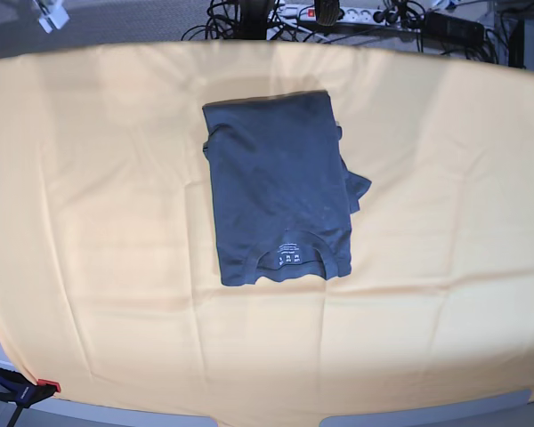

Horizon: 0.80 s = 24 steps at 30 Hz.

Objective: Fold the T-shirt properly

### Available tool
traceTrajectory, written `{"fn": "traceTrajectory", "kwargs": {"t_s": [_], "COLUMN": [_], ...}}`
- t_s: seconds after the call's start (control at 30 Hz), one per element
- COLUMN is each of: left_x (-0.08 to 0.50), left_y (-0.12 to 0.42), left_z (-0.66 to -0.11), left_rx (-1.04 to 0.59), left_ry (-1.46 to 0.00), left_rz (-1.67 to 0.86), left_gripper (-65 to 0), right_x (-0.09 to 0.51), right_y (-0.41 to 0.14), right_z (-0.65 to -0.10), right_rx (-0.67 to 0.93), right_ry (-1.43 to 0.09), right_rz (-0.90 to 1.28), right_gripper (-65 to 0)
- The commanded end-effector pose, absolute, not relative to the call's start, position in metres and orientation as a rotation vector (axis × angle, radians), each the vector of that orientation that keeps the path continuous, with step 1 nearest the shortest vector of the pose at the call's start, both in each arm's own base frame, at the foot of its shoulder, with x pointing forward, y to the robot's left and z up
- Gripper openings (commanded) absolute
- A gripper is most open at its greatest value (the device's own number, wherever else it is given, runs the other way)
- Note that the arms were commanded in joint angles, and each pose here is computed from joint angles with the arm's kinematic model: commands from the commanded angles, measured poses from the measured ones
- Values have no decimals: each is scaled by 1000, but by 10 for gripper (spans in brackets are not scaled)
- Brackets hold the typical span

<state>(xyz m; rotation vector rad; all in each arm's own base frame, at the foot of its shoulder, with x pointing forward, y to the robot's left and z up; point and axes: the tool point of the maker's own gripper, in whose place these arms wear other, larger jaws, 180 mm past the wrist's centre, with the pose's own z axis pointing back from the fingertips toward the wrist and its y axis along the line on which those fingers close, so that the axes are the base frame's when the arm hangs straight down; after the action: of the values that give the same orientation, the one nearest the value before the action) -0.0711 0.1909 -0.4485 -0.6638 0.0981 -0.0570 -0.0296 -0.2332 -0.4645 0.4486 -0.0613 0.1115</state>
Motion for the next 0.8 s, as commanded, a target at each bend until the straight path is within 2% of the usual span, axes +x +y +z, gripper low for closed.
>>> {"fn": "traceTrajectory", "kwargs": {"t_s": [0.0,0.23,0.4,0.6,0.77], "left_x": [-64,-54,-34,-17,-28], "left_y": [189,162,169,186,150], "left_z": [-457,-539,-573,-612,-629], "left_rx": [-665,-600,-518,-263,-203], "left_ry": [75,-7,-143,-277,-284], "left_rz": [-32,109,94,82,111], "left_gripper": [-650,-650,-650,-650,-650], "right_x": [-27,-28,-36,-28,-17], "right_y": [-228,-186,-171,-155,-130], "right_z": [-472,-550,-595,-622,-631], "right_rx": [453,467,354,249,201], "right_ry": [-70,-59,-55,-93,-114], "right_rz": [120,122,89,168,168], "right_gripper": [-650,-650,-650,-650,-650]}}
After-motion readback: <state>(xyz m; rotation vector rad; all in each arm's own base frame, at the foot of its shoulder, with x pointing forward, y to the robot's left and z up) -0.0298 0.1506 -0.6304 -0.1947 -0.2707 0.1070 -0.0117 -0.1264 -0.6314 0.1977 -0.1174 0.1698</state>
